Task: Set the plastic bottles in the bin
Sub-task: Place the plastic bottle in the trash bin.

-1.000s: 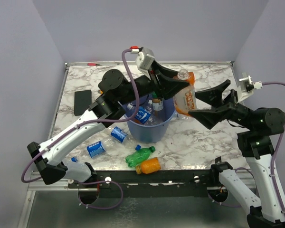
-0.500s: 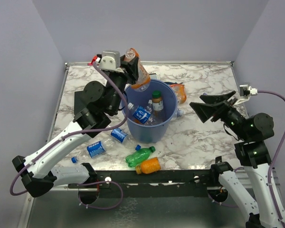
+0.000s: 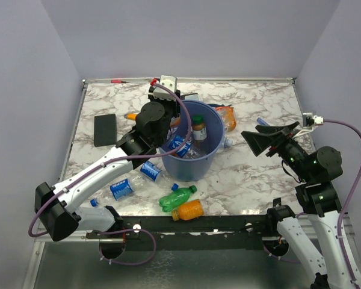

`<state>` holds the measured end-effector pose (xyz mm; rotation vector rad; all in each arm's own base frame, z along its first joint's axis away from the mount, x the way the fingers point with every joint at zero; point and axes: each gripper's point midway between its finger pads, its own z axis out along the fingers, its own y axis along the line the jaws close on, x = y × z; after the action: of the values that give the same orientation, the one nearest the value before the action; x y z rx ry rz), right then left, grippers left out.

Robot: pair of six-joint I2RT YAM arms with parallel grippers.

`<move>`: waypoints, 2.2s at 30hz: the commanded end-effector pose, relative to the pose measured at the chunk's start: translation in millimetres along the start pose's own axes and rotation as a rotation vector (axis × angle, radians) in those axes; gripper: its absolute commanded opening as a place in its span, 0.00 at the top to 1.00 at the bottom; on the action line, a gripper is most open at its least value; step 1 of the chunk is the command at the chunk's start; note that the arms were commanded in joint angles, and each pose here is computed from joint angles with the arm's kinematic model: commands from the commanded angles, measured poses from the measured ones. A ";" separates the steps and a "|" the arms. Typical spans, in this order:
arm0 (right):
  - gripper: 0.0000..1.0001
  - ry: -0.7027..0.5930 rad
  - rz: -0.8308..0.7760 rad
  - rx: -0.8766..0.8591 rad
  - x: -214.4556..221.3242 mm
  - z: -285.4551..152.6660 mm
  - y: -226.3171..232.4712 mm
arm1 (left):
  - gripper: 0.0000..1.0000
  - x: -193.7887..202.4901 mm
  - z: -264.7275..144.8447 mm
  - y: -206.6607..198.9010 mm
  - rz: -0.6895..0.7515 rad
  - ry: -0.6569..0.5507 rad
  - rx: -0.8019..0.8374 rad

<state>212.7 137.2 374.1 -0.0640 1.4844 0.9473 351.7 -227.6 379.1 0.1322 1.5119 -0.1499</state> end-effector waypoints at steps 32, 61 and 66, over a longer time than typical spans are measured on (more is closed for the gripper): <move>0.02 0.052 0.020 0.081 26.4 2.7 -27.7 | 1.00 3.6 -74.9 -94.6 -0.390 0.124 0.649; 0.03 0.138 0.041 0.168 53.8 9.5 -56.8 | 0.01 6.2 -79.8 -59.6 -0.314 0.062 0.514; 0.04 0.171 0.100 0.324 67.1 9.2 -87.7 | 0.01 -21.0 -78.5 1.8 -0.267 -0.046 0.258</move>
<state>244.1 132.3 304.1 0.0387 1.6888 0.8742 260.5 -266.9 361.8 0.3072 1.5351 -0.7856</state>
